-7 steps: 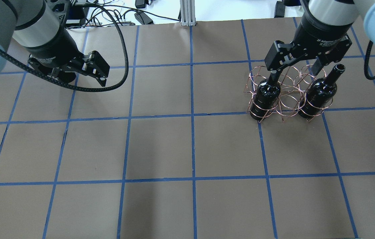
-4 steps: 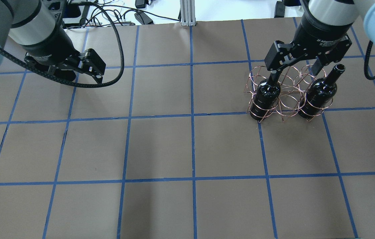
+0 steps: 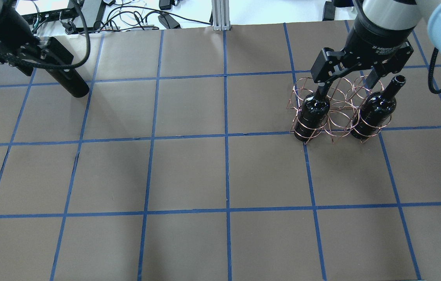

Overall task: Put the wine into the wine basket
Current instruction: 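Move the left gripper down and grasp the dark wine bottle's neck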

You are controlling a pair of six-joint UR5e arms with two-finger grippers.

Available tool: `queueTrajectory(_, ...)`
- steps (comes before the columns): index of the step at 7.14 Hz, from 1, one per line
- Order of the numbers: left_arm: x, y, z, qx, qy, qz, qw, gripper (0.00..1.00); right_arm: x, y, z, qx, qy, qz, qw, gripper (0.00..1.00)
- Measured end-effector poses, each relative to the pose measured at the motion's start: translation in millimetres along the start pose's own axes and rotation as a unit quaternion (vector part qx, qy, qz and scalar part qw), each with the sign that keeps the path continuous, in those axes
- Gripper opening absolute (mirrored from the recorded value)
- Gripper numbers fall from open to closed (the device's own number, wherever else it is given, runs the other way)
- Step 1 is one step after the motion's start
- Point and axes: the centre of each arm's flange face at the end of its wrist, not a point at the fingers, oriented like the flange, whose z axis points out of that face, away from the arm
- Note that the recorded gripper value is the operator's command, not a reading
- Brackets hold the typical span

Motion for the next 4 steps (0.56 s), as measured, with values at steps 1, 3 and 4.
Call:
queueTrajectory(1, -32, -13, 8, -0.001, 0.004, 0.0, 1.0, 1.0, 0, 0, 0, 0.0, 0.0, 0.0, 1.0, 1.0)
queueTrajectory(3, -75, -45, 33, 0.004, 0.02, -0.004, 0.9998, 1.0, 0, 0, 0, 0.0, 0.0, 0.0, 1.0, 1.0)
queueTrajectory(4, -90, -63, 49, 0.003, 0.024, -0.006, 0.9997, 1.0, 0, 0, 0, 0.0, 0.0, 0.0, 1.0, 1.0)
